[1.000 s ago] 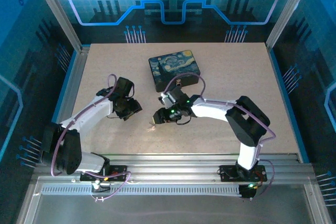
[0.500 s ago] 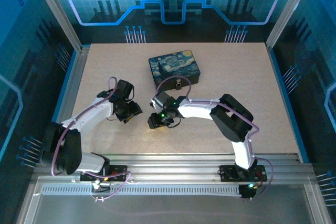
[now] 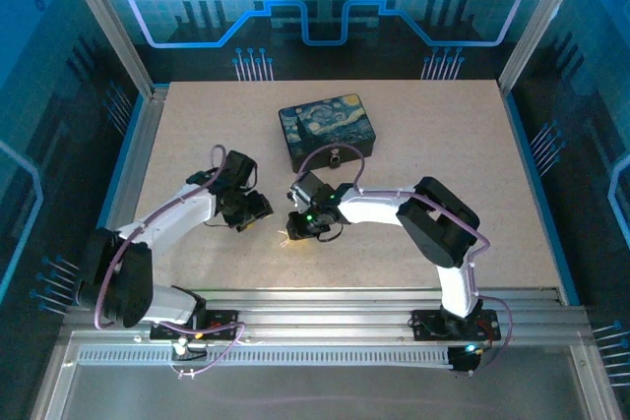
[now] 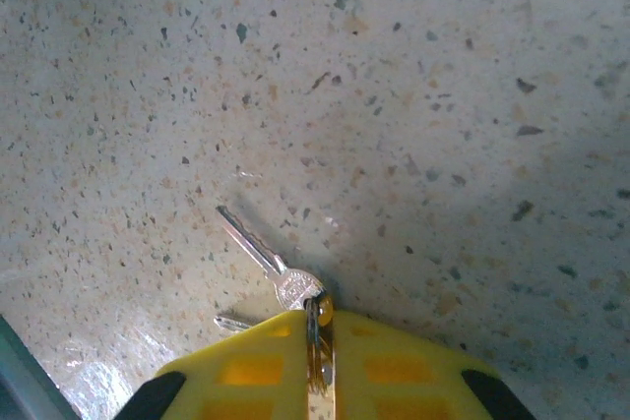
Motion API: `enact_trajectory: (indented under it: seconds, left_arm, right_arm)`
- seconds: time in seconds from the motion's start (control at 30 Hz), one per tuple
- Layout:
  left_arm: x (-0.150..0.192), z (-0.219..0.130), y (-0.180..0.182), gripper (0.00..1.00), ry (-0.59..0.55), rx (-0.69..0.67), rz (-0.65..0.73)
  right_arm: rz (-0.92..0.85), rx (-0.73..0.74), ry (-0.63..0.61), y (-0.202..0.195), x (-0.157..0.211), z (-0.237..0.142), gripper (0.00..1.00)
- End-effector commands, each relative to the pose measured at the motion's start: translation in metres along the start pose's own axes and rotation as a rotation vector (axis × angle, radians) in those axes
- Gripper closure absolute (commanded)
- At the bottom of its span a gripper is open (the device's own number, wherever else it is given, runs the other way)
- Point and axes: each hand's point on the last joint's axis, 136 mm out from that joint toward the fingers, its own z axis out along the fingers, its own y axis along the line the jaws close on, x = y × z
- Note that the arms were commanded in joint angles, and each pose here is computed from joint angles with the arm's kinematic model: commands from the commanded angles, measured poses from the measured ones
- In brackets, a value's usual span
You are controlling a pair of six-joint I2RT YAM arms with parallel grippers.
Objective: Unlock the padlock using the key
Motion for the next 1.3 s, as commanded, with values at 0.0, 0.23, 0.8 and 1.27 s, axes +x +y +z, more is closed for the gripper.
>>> enact_trajectory:
  seconds: [0.0, 0.23, 0.8, 1.27]
  left_arm:
    - [0.024, 0.018, -0.013, 0.54, 0.095, 0.056, 0.005]
    - [0.036, 0.041, -0.013, 0.54, 0.139, 0.086, -0.073]
    - [0.031, 0.060, -0.026, 0.64, 0.142, 0.158, -0.084]
    - [0.021, 0.069, -0.023, 0.83, 0.077, 0.176, -0.036]
  right_arm:
    - [0.043, 0.107, 0.065, -0.042, 0.025, 0.010, 0.88]
    - [0.089, 0.003, 0.018, -0.045, 0.018, 0.008, 0.91]
    - [0.089, -0.038, 0.006, -0.047, 0.017, 0.008, 0.91]
    - [0.087, -0.058, 0.011, -0.045, 0.017, 0.006, 0.91]
